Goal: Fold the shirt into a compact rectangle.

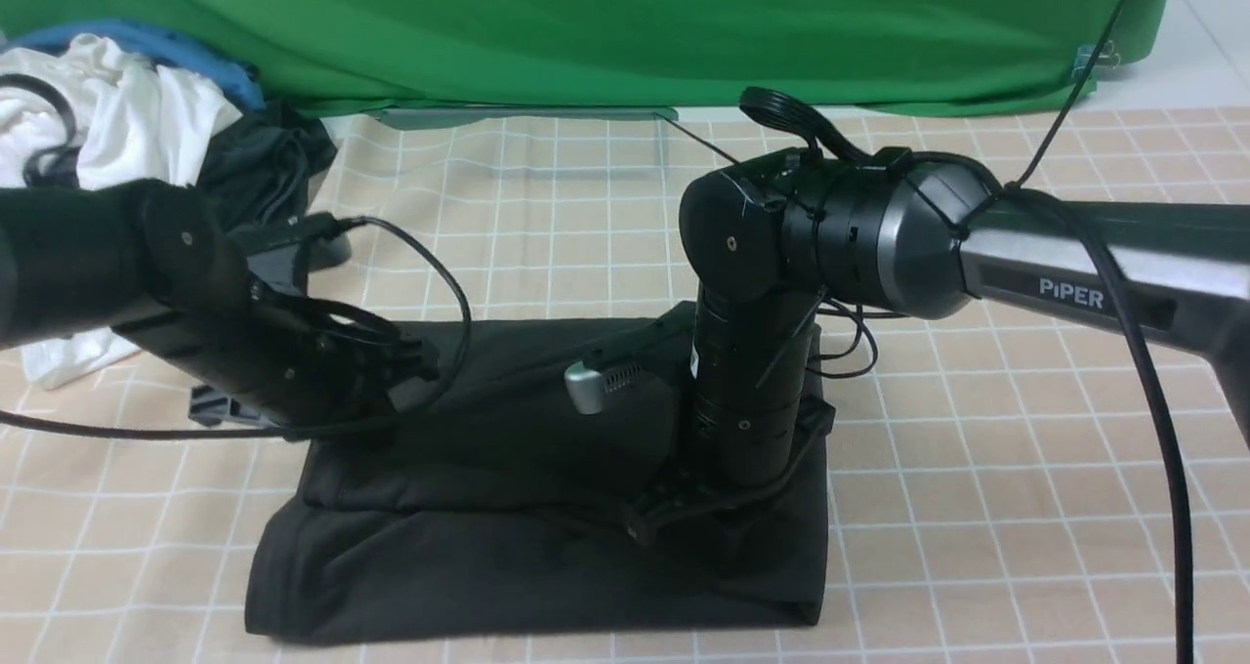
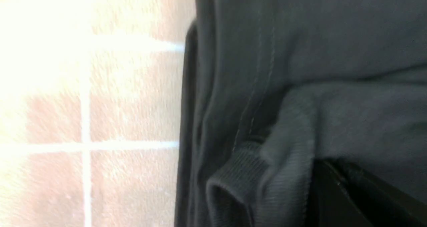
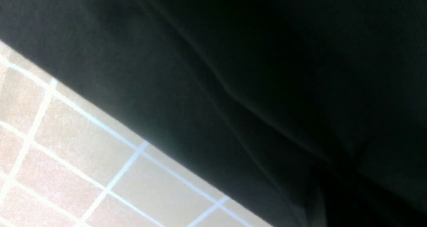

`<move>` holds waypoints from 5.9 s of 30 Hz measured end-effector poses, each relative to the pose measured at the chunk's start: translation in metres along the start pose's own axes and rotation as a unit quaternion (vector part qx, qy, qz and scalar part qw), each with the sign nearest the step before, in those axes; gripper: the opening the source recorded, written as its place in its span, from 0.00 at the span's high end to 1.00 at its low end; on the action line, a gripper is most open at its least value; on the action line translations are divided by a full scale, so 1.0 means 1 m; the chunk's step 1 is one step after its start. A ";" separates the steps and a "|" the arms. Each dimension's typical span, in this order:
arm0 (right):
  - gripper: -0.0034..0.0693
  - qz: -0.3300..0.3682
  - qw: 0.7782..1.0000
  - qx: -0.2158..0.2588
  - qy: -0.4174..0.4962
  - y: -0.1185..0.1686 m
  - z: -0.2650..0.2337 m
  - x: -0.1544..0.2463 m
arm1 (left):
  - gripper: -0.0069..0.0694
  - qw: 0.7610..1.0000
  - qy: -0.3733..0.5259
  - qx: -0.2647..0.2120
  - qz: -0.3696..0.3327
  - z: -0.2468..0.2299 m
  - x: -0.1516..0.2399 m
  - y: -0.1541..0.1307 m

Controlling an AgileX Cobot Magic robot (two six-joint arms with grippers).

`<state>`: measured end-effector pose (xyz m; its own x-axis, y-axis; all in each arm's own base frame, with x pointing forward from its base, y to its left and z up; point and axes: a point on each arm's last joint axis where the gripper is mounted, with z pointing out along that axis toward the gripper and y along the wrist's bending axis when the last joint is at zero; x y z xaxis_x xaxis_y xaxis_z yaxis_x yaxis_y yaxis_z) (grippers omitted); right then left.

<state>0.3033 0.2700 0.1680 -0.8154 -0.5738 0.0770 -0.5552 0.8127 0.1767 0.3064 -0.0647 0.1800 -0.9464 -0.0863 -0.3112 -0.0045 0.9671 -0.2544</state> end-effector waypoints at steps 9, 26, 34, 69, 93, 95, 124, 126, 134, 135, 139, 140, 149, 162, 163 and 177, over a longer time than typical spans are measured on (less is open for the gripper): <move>0.90 -0.018 0.995 0.055 -0.076 -0.008 -0.066 0.019 | 0.88 0.997 -0.071 -0.003 -0.037 -0.046 -0.012 0.020; 0.90 0.017 0.991 0.059 -0.119 -0.031 -0.100 0.030 | 0.29 0.998 0.038 0.024 -0.033 0.013 -0.003 0.033; 0.90 0.011 0.991 0.060 -0.122 -0.031 -0.100 0.030 | 0.75 0.999 0.036 0.025 -0.008 0.013 -0.005 0.033; 0.80 -0.003 0.991 0.079 -0.108 -0.039 -0.099 0.031 | 0.52 0.996 -0.066 0.048 0.035 -0.056 -0.031 0.003; 0.17 0.114 0.978 0.019 -0.176 -0.089 -0.088 0.015 | 0.89 0.993 0.055 0.062 0.079 -0.020 0.033 -0.028; 0.09 0.120 0.977 0.019 -0.174 -0.092 -0.079 0.010 | 0.89 0.993 0.034 0.071 0.087 -0.038 0.033 -0.032; 0.54 0.168 0.982 0.057 -0.058 -0.165 -0.059 0.023 | 0.89 0.978 -0.119 0.112 0.132 -0.176 0.080 -0.043; 0.34 0.155 0.984 0.057 -0.061 -0.164 -0.063 0.024 | 0.89 0.977 -0.123 0.113 0.131 -0.177 0.079 -0.043; 0.80 0.119 0.970 0.100 -0.190 -0.135 -0.162 0.068 | 0.89 0.978 -0.117 0.114 0.132 -0.176 0.080 -0.043; 0.85 0.116 0.964 0.104 -0.215 -0.129 -0.180 0.079 | 0.89 0.978 -0.117 0.114 0.132 -0.176 0.080 -0.043; 0.90 0.088 0.904 0.138 -0.395 -0.089 -0.259 0.156 | 0.89 0.977 -0.119 0.114 0.133 -0.176 0.080 -0.043; 0.90 0.083 0.887 0.145 -0.431 -0.082 -0.269 0.173 | 0.89 0.977 -0.122 0.113 0.134 -0.177 0.080 -0.043; 0.90 0.024 0.675 0.197 -0.711 -0.040 -0.247 0.311 | 0.89 0.961 -0.198 0.122 0.153 -0.205 0.095 -0.042; 0.81 -0.017 0.498 0.233 -0.835 -0.039 -0.159 0.356 | 0.89 0.910 -0.373 0.093 0.157 -0.218 0.177 -0.006; 0.79 -0.018 0.497 0.234 -0.835 -0.039 -0.159 0.356 | 0.89 0.902 -0.390 0.089 0.160 -0.219 0.182 -0.003; 0.70 -0.020 0.495 0.237 -0.836 -0.038 -0.159 0.356 | 0.89 0.878 -0.441 0.084 0.167 -0.225 0.195 0.002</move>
<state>0.0601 0.0182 0.3446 0.4207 -0.0274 -0.9068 -0.2297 0.9638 -0.1357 0.0492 -0.0255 0.3250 -0.2684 -0.0275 -0.9629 0.3431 0.9313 -0.1222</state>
